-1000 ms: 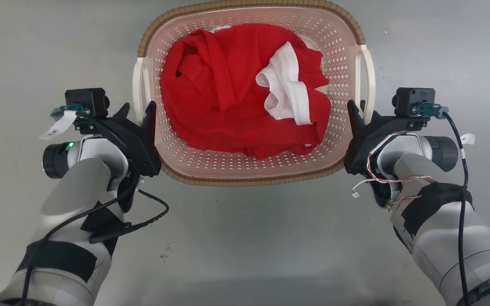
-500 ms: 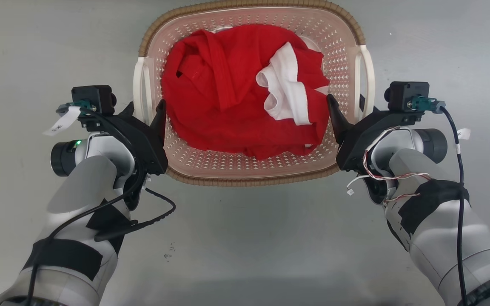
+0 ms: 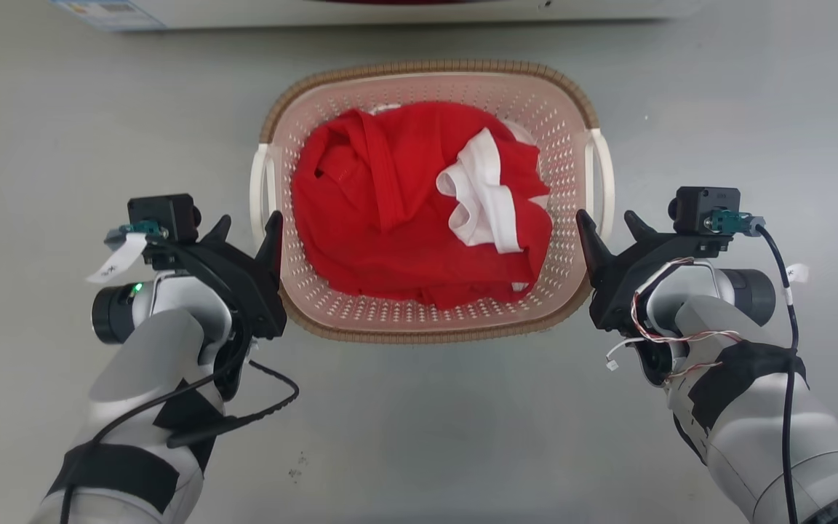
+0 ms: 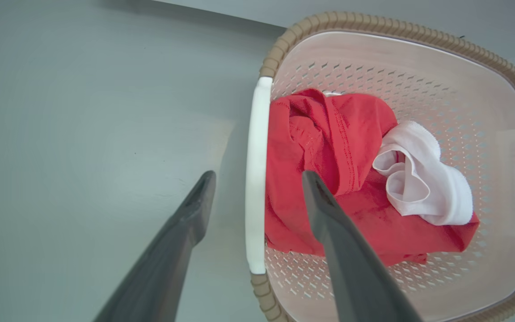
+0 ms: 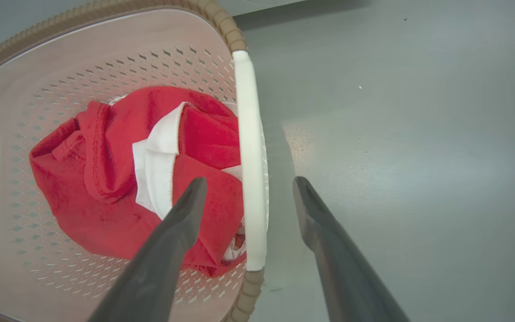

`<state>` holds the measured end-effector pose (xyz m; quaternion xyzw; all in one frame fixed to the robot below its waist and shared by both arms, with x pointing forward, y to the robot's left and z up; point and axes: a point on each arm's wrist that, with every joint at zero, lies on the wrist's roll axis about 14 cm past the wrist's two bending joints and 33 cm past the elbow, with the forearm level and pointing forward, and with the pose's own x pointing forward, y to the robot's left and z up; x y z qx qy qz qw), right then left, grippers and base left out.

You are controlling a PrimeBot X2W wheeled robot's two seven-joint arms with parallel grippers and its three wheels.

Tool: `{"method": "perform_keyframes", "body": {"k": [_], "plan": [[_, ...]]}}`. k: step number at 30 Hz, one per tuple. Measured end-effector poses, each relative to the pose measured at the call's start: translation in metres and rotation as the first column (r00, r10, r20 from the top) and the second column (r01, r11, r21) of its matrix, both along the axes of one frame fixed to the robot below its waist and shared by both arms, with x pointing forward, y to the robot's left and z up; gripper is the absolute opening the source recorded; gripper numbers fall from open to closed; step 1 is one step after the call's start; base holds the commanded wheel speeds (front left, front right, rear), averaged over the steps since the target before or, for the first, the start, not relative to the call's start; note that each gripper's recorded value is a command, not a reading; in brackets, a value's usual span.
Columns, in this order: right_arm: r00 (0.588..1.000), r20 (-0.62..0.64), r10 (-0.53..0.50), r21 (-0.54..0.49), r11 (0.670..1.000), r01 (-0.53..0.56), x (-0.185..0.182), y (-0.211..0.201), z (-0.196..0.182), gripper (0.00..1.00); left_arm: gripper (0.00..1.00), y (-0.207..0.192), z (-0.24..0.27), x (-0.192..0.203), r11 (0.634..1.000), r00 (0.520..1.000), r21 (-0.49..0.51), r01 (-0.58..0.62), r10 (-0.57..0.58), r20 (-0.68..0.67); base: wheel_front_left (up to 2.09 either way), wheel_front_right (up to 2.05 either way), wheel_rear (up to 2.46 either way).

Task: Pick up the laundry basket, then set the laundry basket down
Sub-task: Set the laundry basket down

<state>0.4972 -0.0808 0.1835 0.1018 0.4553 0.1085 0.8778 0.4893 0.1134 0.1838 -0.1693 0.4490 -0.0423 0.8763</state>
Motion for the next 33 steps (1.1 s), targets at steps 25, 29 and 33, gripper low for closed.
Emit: {"method": "perform_keyframes", "body": {"k": [25, 29, 33], "plan": [[0.957, 0.271, -0.1, 0.023, 0.995, 0.097, -0.018, -0.022, 0.119, 1.0, 1.0, 0.016, 0.125, -0.01, 0.999, 0.946, 0.047, 0.021, -0.035, 0.323, 0.0, 0.0, 0.0], [0.947, 0.3, -0.113, 0.019, 0.993, 0.112, -0.034, -0.025, 0.136, 1.0, 1.0, 0.021, 0.142, -0.025, 0.999, 0.934, 0.04, 0.008, -0.022, 0.356, 0.0, 0.0, 0.0], [0.928, 0.357, -0.112, 0.012, 0.993, 0.115, -0.039, -0.027, 0.157, 1.0, 1.0, 0.02, 0.159, -0.034, 1.0, 0.917, 0.027, -0.01, -0.001, 0.399, 0.0, 0.0, 0.0]]}}
